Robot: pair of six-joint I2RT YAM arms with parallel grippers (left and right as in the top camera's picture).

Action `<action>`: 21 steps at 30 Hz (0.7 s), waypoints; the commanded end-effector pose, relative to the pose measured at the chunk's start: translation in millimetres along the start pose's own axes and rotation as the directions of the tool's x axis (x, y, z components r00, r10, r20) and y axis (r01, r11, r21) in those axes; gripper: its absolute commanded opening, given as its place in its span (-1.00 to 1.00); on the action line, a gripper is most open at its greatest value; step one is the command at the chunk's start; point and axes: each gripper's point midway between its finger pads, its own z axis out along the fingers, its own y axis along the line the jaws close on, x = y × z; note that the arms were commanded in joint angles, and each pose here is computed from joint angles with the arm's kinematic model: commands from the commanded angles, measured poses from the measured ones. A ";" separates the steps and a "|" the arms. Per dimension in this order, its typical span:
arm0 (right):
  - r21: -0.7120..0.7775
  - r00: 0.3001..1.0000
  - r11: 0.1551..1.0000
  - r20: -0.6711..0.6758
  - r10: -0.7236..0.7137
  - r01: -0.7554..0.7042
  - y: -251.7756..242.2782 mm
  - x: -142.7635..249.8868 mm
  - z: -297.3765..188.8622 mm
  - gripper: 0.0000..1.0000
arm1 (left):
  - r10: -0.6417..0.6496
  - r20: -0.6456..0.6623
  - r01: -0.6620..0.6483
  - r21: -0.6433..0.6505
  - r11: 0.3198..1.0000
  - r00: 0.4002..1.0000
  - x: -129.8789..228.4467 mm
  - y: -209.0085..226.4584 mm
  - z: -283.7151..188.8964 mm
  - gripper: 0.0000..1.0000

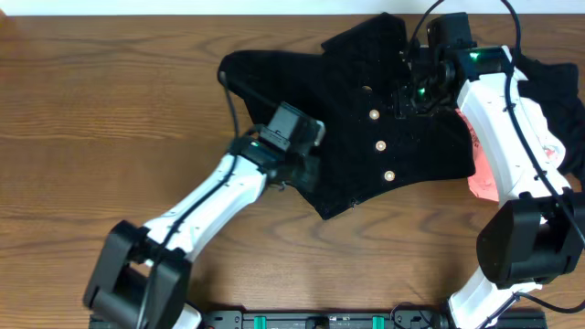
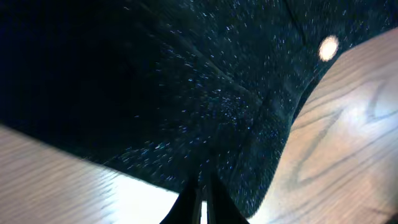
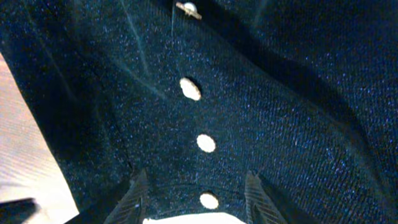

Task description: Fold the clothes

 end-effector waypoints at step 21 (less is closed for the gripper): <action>0.020 0.989 0.992 0.083 0.125 -0.128 -49.8 -14.7 -20.5 0.13 | 0.057 -0.226 -0.062 -0.017 0.998 0.972 53.2 5.5 78.1 -0.88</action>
